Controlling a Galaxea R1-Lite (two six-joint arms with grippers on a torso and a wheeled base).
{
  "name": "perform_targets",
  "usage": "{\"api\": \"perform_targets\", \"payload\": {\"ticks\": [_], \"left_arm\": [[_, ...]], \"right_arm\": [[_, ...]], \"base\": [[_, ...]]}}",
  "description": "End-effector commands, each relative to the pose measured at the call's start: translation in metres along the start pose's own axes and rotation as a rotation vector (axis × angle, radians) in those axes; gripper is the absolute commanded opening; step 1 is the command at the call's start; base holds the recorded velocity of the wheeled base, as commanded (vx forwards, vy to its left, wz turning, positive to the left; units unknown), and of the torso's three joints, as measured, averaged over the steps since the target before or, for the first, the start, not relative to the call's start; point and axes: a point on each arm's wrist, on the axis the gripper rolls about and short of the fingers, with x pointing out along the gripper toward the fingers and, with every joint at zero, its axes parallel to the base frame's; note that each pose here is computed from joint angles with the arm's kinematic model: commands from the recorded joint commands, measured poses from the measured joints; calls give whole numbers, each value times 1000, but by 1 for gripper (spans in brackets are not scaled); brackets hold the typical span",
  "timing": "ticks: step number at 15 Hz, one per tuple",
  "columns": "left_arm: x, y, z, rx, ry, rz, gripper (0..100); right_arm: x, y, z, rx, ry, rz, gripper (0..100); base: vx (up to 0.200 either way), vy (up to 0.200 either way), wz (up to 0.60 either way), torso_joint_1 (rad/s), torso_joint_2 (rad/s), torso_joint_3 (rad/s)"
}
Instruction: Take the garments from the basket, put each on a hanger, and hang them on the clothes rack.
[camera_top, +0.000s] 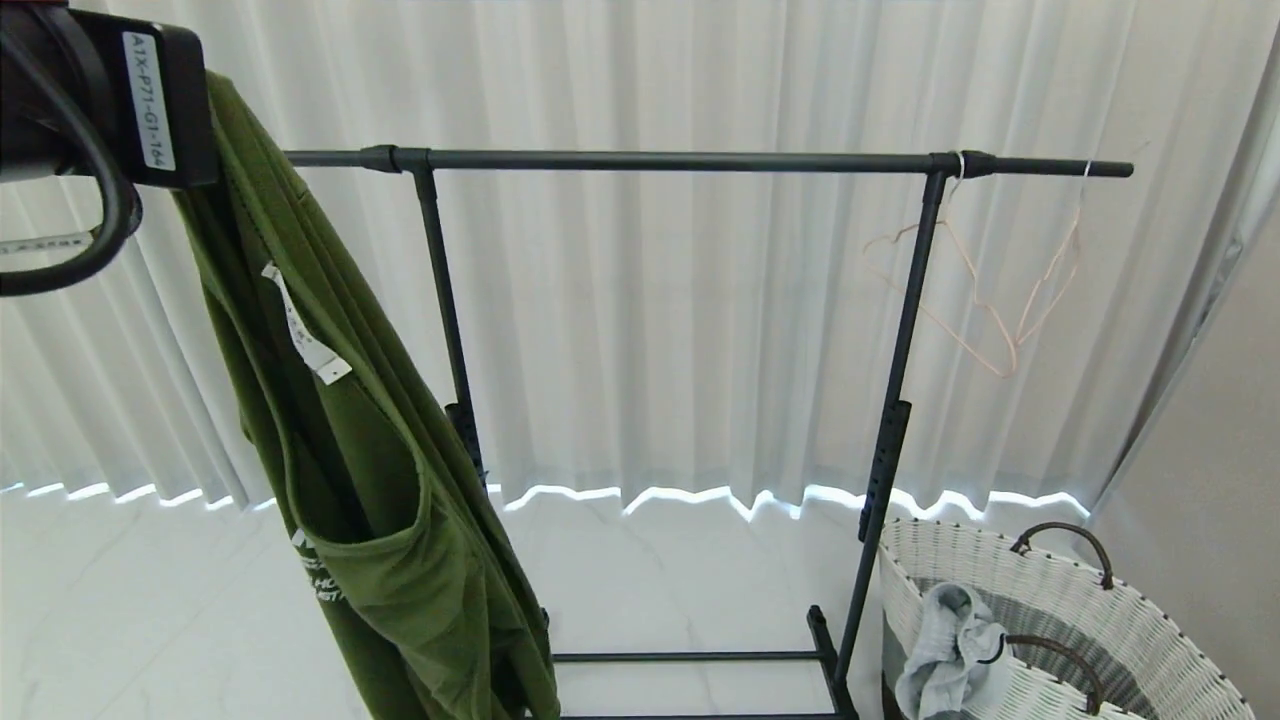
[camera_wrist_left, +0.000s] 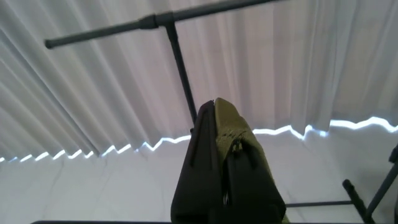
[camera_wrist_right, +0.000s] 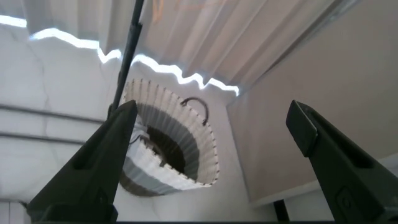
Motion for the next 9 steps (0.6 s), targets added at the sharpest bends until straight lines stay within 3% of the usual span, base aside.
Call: {"api": "perform_targets", "payload": {"ticks": [1,5,9], "left_arm": [[1,-1,0,2,2,-3,0],[0,-2,0,17,-16,-70,0],[-3,-2,-3,48,-25,-124,0]], "right_arm": [[0,0,1,1,-5,-1,100],[1,0,2,3,-12,-3,100],[1,0,2,3,-11,1,100]], "base": [[0,0,0,168,-491,-212],[0,0,0,371,-480,-237],[0,0,0,282,-508,-239]]}}
